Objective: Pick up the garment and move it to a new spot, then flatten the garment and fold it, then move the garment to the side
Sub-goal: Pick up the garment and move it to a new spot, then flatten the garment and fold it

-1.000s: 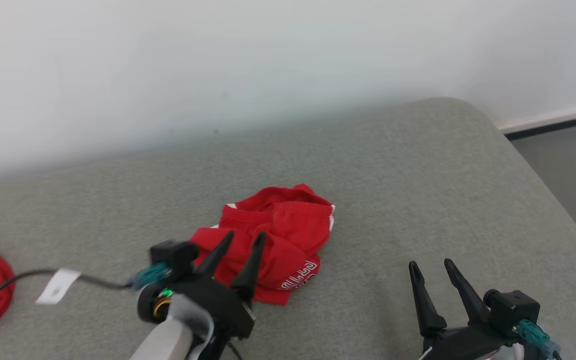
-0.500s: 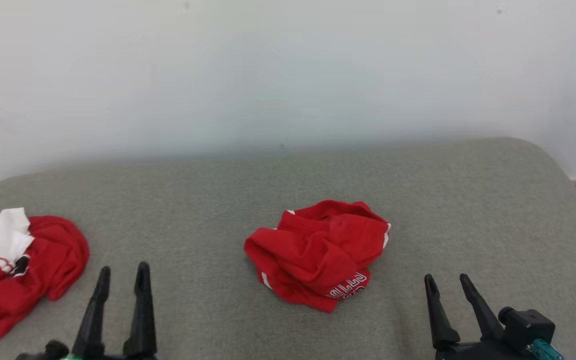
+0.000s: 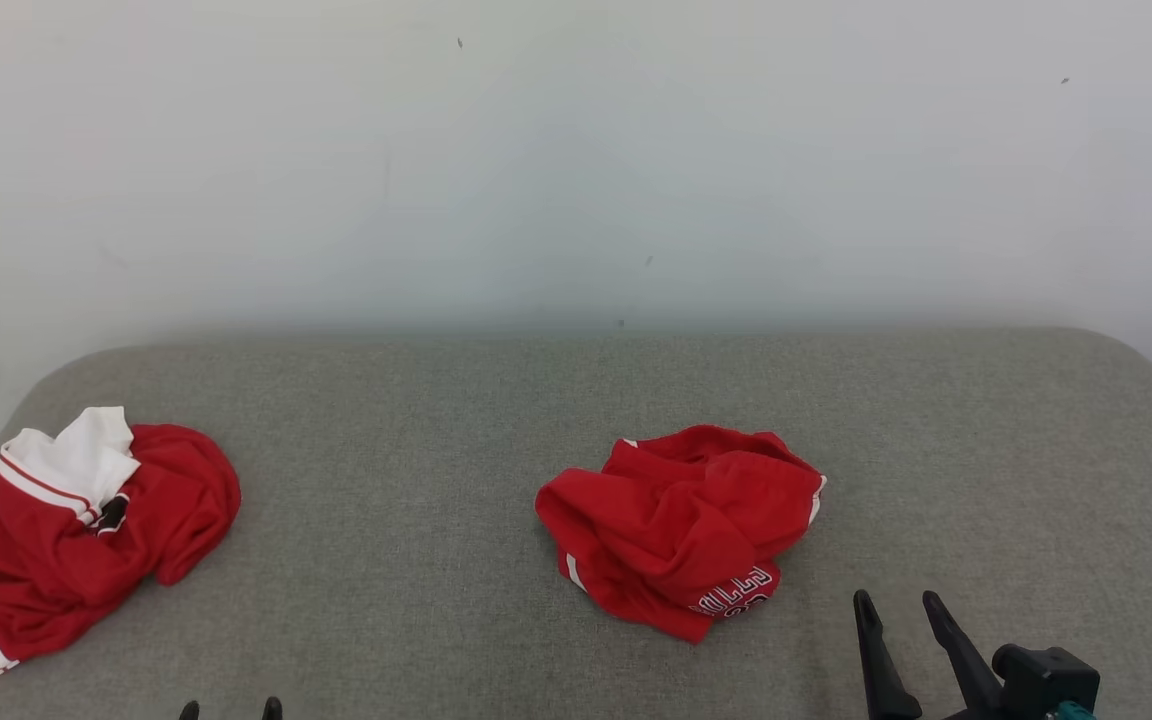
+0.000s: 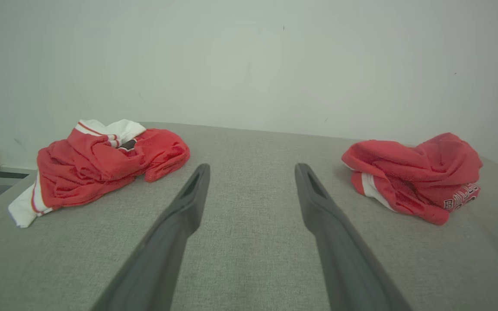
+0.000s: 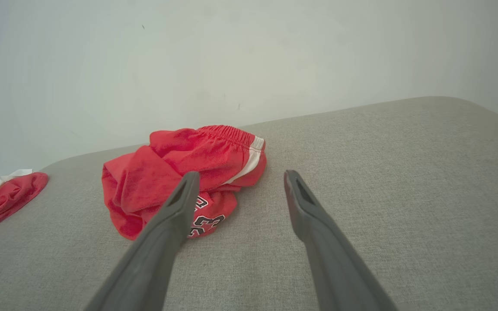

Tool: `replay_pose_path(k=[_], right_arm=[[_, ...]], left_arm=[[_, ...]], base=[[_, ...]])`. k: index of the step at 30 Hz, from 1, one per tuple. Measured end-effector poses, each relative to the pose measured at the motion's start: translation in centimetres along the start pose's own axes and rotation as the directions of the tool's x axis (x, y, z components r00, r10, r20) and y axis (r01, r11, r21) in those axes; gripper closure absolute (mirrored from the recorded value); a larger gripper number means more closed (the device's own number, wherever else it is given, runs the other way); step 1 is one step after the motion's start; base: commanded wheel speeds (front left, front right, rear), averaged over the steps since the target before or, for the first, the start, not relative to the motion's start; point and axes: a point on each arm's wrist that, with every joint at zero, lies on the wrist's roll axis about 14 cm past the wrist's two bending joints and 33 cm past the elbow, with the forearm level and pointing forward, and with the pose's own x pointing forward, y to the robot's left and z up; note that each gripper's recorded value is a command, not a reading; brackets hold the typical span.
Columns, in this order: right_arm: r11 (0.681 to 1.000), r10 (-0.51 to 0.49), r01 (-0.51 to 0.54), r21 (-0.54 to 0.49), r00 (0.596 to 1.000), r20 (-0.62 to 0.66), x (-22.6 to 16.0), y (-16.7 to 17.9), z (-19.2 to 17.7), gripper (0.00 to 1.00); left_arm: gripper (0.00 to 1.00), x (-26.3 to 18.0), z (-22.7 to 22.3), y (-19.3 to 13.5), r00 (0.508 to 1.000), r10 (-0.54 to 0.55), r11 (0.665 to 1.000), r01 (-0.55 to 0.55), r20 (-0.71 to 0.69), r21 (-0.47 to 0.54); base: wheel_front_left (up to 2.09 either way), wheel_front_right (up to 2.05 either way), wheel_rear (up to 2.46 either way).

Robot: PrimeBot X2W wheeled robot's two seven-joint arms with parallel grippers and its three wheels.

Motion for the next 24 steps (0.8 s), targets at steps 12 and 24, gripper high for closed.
replay_pose_path(k=[12, 24], right_arm=[[1.0, -0.025, 0.024, -0.016, 0.999, -0.038, -0.7, -0.8, -0.8, 0.0], [0.999, -0.025, 0.024, -0.022, 0.999, -0.035, -0.8, -0.8, -0.5, 0.0]], left_arm=[[0.0, -0.6, -2.4, 1.3, 0.996, 0.041, 0.999, -0.042, -0.079, -0.005], [0.0, -0.1, -2.6, 1.0, 0.996, 0.028, 1.0, -0.029, -0.084, -0.007]], base=[[0.0, 0.0, 0.0], [0.0, 0.0, 0.0]])
